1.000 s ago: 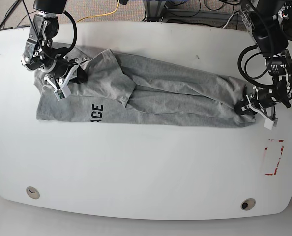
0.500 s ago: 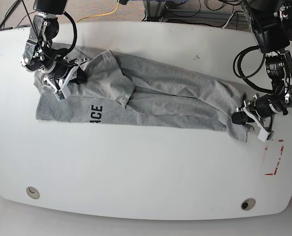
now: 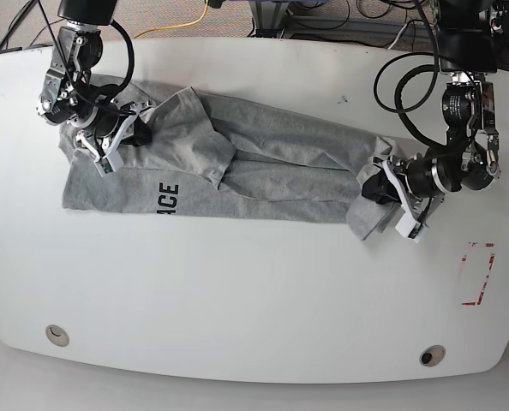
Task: Layout the t-shirt on the table in an organized manner, then fold the t-shirt properly
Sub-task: 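Fold the held strip end with the left gripper toward the right gripper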
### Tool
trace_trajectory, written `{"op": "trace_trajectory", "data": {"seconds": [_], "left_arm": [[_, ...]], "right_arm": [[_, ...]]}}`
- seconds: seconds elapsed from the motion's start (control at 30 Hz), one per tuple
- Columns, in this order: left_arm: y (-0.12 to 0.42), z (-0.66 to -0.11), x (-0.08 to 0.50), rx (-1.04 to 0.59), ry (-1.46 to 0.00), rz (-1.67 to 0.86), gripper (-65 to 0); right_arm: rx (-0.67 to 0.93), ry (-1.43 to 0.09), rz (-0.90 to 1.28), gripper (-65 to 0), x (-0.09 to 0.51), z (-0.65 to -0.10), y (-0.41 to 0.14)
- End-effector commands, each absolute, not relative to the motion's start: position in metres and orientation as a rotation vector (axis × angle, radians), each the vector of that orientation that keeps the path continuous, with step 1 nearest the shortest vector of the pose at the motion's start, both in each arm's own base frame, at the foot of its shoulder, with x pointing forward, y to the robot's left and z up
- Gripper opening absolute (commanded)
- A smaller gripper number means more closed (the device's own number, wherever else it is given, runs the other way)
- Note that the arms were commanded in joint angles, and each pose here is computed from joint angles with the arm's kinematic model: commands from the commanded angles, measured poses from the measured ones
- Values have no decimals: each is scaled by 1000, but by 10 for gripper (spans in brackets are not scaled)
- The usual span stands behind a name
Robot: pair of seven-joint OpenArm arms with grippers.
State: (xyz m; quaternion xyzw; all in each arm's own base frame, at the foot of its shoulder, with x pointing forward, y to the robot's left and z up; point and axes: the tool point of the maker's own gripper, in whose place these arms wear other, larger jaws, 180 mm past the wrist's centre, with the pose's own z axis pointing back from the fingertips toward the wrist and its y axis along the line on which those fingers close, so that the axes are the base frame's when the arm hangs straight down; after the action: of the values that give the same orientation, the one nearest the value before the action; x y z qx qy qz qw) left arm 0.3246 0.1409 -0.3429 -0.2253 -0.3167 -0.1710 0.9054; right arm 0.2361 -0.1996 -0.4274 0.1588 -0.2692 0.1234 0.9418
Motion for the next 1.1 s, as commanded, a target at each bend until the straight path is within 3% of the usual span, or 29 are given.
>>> {"op": "trace_trajectory", "data": {"seconds": [0.0,0.43,1.07], "left_arm": [[121,-330,331,-504,-700,-384,-650],[51,-329,326,-656,-699,-415,-650],[-23,-322,320,-704,-690,-552,-650]], "right_arm": [[274,-504,262,-601,231,-431,-211],[274,-511,264,-601,234,-430,-211],[276,-511,264,-601,234,-430,-210]]}}
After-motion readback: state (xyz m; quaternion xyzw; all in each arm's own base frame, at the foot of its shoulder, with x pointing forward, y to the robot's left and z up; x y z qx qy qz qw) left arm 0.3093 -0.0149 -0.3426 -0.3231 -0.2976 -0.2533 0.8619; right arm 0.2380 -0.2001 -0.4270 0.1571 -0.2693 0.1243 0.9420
